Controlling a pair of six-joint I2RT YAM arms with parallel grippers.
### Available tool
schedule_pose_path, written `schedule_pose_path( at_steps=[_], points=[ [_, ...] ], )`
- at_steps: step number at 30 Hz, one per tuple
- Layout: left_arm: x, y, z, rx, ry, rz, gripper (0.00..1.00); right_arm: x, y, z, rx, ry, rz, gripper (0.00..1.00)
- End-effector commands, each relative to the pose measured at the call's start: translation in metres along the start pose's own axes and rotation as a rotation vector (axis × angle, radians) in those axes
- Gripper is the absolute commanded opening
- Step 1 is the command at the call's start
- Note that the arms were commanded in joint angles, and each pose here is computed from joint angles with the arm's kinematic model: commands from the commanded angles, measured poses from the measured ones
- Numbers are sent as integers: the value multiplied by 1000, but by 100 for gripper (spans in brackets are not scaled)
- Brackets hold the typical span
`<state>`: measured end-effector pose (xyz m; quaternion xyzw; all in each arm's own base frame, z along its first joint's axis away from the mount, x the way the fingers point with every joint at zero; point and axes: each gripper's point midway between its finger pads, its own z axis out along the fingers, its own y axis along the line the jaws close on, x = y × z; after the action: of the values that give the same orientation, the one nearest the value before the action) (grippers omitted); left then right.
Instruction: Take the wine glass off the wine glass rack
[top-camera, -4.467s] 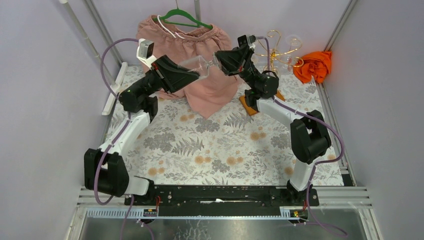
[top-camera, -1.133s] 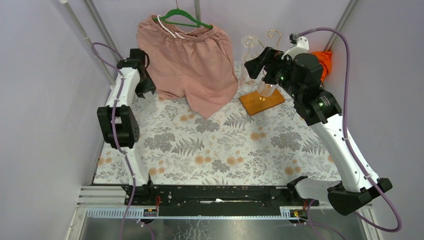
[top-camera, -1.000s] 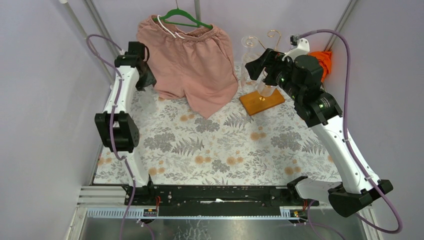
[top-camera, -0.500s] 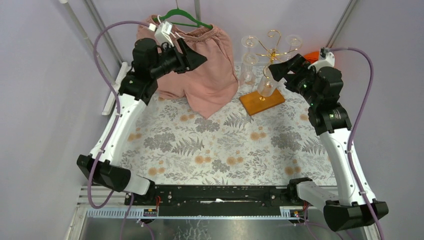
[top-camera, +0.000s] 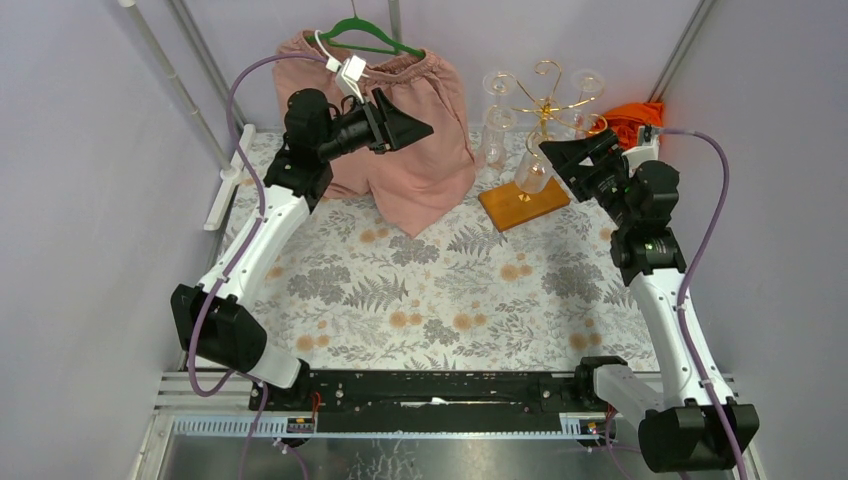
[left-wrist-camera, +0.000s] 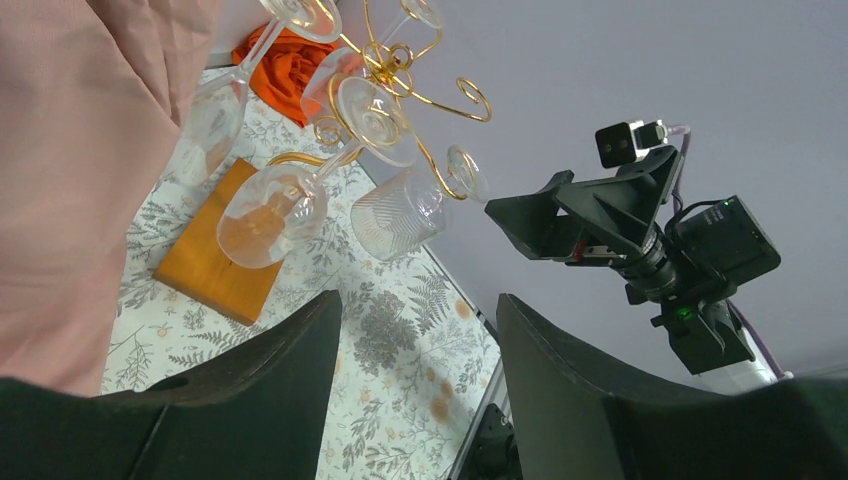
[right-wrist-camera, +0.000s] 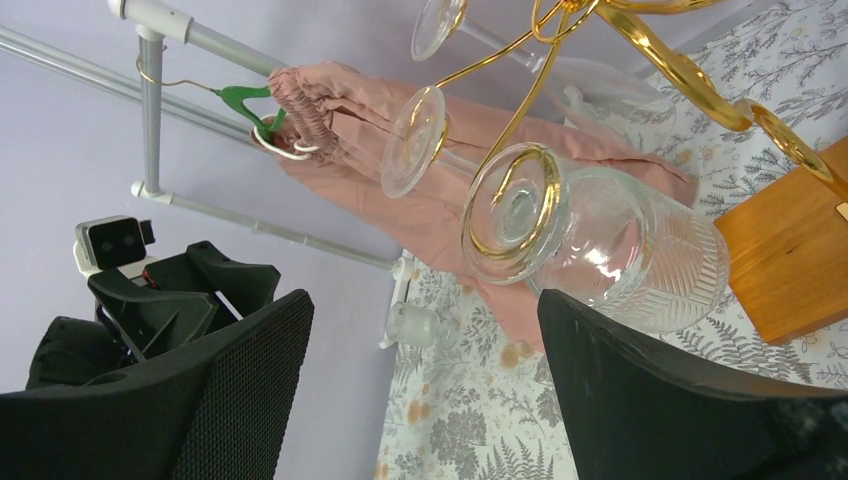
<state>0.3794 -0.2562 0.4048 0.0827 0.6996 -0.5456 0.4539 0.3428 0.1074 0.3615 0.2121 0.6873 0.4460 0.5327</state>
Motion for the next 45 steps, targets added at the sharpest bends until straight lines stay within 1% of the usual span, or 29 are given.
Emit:
schedule_pose_path(
  at_steps=[1, 7, 17, 20, 25, 26, 28, 31, 33, 36, 39, 41, 45],
  points=[
    [-12, -14, -3, 45, -37, 60, 66, -12, 16, 1, -70, -34, 1, 91],
    [-8, -7, -2, 30, -27, 50, 66, -12, 5, 9, -49, -38, 18, 85],
    [-7, -3, -3, 12, -32, 54, 65, -8, -11, 21, -17, -22, 33, 83],
    [-5, -2, -2, 10, -28, 48, 65, -8, -14, 24, -10, -22, 35, 80],
    [-4, 0, -2, 6, -29, 48, 65, -8, -16, 27, -11, -21, 48, 70],
    [-5, 1, -2, 3, -30, 48, 65, -9, -16, 28, -11, -23, 49, 66],
    [-4, 1, -2, 4, -29, 49, 65, -9, -17, 28, -7, -26, 52, 62],
    [-5, 1, -1, 5, -27, 46, 65, -10, -18, 29, -3, -30, 52, 59],
    [-6, 1, -1, 6, -29, 46, 65, -10, -21, 29, 8, -35, 50, 55],
    [-5, 2, 1, 5, -26, 41, 65, -11, -25, 29, 23, -42, 52, 54],
    [-5, 3, 2, 7, -21, 34, 65, -12, -29, 29, 41, -54, 49, 49],
    [-4, 4, 3, 11, -17, 30, 65, -13, -32, 29, 55, -62, 47, 48],
    [-4, 4, 3, 11, -17, 27, 65, -15, -34, 29, 65, -72, 46, 40]
  ],
)
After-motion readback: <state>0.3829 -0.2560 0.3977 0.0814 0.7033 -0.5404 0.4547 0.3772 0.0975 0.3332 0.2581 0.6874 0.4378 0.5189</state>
